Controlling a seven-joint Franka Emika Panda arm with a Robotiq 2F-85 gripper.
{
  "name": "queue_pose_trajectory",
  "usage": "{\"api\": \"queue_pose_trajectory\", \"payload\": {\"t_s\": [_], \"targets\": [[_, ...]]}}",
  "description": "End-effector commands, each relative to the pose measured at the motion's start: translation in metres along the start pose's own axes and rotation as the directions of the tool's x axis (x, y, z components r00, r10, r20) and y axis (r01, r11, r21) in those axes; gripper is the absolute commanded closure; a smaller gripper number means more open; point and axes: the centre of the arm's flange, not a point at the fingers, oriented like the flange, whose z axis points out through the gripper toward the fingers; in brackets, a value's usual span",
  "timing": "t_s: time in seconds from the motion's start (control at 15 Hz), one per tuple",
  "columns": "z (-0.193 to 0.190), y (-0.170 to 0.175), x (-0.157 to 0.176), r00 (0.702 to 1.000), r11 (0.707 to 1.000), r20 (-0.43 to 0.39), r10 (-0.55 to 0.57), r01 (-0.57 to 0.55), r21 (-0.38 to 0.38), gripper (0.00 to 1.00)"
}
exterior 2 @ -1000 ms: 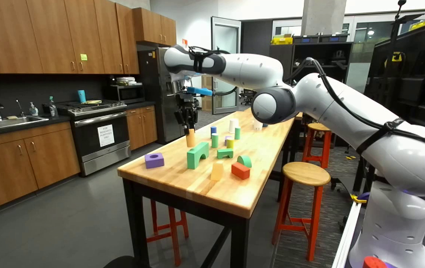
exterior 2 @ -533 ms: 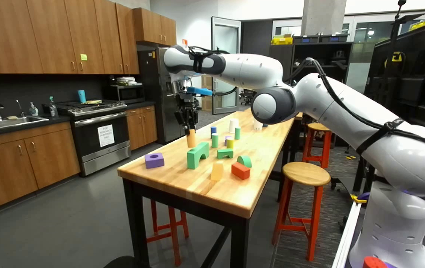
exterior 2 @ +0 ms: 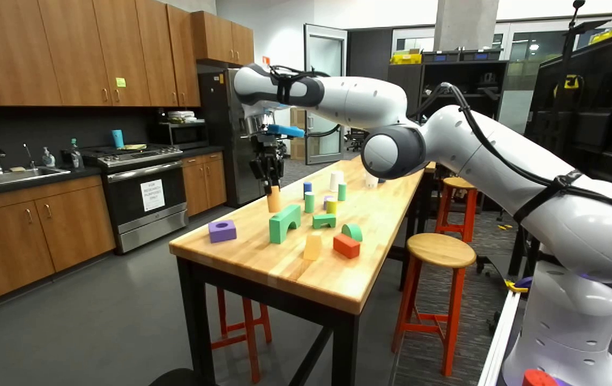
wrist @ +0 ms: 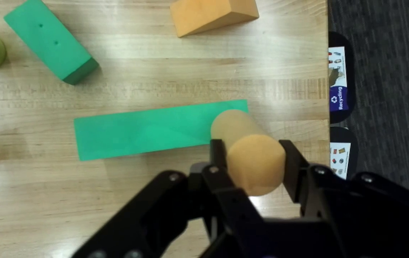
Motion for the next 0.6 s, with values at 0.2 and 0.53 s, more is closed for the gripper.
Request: {"api": "queue_pose_trajectory", "payload": {"t_s": [0.2,0.53], "targets": [[0.0183,-0.0054,-0.0318,1.0,1.0,0.0,0.002,-0.002,0.008,0.85],[0.0239,0.0018,-0.029,1.0,1.0,0.007,0.007,-0.007,0.016,0.85]]}}
